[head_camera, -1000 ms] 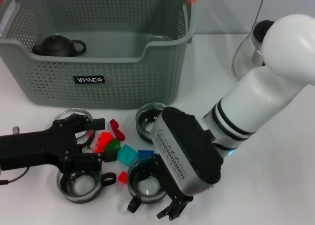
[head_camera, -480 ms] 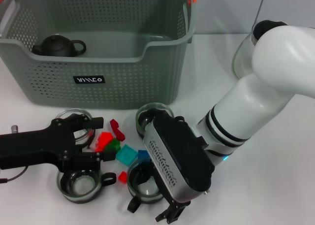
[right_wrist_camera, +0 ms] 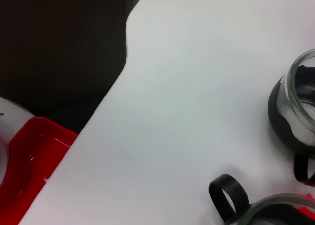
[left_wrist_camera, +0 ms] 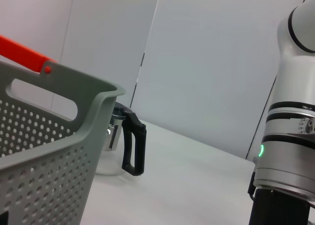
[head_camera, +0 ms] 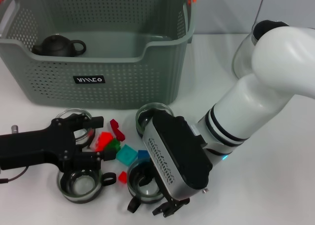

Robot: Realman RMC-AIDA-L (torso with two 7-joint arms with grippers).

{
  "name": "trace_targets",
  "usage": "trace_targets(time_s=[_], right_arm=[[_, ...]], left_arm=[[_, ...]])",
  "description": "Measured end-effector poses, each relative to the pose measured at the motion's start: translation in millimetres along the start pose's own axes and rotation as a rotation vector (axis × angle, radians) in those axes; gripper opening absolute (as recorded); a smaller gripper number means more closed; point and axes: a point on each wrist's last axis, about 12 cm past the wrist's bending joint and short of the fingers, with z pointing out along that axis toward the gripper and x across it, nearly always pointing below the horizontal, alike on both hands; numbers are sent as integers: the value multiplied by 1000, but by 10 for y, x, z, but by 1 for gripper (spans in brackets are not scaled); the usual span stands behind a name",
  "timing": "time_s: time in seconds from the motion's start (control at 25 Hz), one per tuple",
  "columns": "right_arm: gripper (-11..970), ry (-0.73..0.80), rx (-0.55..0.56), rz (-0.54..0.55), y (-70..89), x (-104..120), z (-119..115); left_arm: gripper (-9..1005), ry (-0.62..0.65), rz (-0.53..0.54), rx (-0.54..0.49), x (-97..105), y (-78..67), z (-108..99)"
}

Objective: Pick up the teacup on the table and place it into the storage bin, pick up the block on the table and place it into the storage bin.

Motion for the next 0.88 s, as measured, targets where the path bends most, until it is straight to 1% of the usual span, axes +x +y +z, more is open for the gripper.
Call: trace_targets(time_s=[0.16, 0.6, 0.8, 0.88], right_arm=[[587, 5, -4, -2, 3, -3, -4], [368, 45, -19, 7, 1, -12, -17], [134, 39, -21, 7, 3, -30, -29], [108, 35, -18, 6, 5, -43, -41]], left_arm=[[934, -1, 3, -2, 11, -7, -8], [934, -2, 11, -3, 20, -13, -17], [934, -4, 10, -4, 23, -16, -21], [934, -7, 9, -6, 22, -16, -27]])
